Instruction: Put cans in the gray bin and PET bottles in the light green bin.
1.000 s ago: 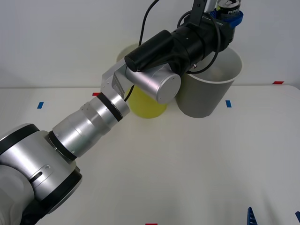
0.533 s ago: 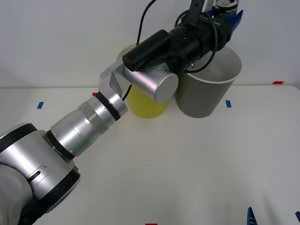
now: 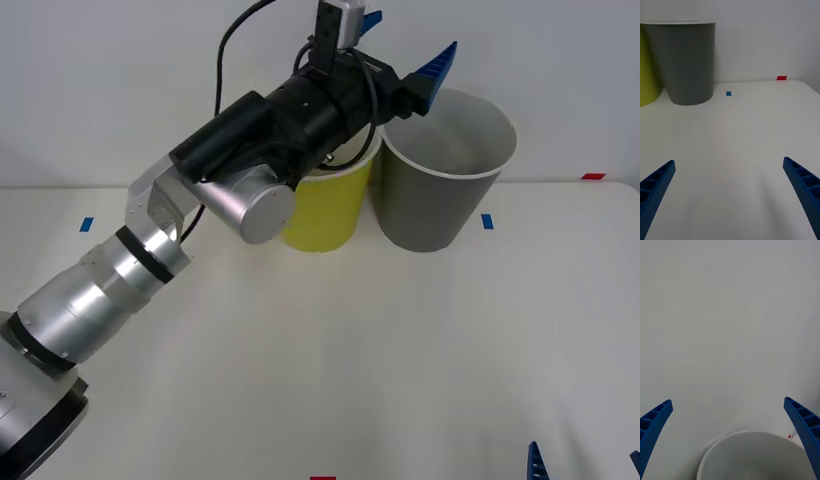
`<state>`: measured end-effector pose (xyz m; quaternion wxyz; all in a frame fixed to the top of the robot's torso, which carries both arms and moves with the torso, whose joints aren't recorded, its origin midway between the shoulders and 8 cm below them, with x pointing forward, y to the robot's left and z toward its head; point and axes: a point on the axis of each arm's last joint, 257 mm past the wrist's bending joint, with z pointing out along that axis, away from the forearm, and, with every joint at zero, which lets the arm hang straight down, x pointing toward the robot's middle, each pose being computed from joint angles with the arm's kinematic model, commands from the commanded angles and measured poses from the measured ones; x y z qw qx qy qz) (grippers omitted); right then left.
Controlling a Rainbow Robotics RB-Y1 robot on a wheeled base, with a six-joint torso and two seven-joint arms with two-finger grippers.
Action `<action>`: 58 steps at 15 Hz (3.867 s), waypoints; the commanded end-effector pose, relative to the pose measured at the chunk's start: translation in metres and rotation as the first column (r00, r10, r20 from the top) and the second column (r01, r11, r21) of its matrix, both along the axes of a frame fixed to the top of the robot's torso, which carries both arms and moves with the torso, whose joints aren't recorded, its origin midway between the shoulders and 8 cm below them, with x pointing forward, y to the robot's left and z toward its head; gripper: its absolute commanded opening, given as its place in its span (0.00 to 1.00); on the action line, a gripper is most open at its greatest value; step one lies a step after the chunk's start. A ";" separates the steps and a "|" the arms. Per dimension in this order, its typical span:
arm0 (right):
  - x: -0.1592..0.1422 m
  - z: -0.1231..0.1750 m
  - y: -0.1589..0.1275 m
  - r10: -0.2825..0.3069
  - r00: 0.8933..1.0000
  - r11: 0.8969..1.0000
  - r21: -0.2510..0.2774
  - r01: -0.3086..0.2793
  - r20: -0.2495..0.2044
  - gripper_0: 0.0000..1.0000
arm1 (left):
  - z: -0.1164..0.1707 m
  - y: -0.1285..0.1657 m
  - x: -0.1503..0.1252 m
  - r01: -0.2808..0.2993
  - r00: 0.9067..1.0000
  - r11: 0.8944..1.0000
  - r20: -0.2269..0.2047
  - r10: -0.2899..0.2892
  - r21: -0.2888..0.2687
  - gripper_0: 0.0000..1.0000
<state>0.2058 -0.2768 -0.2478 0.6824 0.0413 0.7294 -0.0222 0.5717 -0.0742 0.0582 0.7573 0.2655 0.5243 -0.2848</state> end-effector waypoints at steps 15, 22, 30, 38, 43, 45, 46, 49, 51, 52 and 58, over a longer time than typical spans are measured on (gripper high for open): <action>0.000 0.000 0.000 0.000 1.000 1.000 0.000 0.000 0.000 1.00 | -0.059 0.212 -0.085 -0.224 0.974 0.974 -0.026 0.225 0.032 1.00; 0.000 0.000 0.000 0.000 1.000 1.000 0.000 0.000 0.000 1.00 | -0.119 0.258 -0.144 -0.340 0.940 0.940 0.045 0.338 0.038 1.00; 0.000 0.000 0.000 0.000 1.000 1.000 0.000 0.000 0.000 1.00 | -0.207 0.292 -0.204 -0.451 0.888 0.889 -0.056 0.456 0.077 1.00; 0.000 0.000 0.000 0.000 1.000 1.000 0.000 0.000 0.000 1.00 | -0.269 0.313 -0.270 -0.539 0.809 0.826 -0.173 0.562 0.162 1.00; 0.000 0.000 0.000 0.000 1.000 1.000 0.000 0.000 0.000 1.00 | -0.272 0.324 -0.299 -0.570 0.774 0.789 -0.173 0.610 0.231 1.00; 0.000 0.000 0.000 0.000 1.000 1.000 0.000 0.000 0.000 1.00 | -0.280 0.327 -0.318 -0.570 0.758 0.766 -0.169 0.630 0.298 1.00; 0.000 0.000 0.000 0.000 1.000 1.000 0.000 0.000 0.000 1.00 | -0.283 0.330 -0.323 -0.573 0.749 0.755 -0.168 0.640 0.319 1.00; 0.000 0.000 0.000 0.000 1.000 1.000 0.000 0.000 0.000 1.00 | -0.296 0.333 -0.340 -0.565 0.733 0.735 -0.183 0.656 0.374 1.00; 0.000 0.000 0.000 0.000 1.000 1.000 0.000 0.000 0.000 1.00 | -0.301 0.334 -0.348 -0.560 0.726 0.727 -0.188 0.662 0.398 1.00; 0.000 0.000 0.000 0.000 1.000 1.000 0.000 0.000 0.000 1.00 | -0.304 0.335 -0.352 -0.558 0.723 0.722 -0.188 0.665 0.409 1.00; 0.000 0.000 0.000 0.000 1.000 1.000 0.000 0.000 0.000 1.00 | -0.311 0.336 -0.354 -0.547 0.722 0.710 -0.179 0.668 0.445 1.00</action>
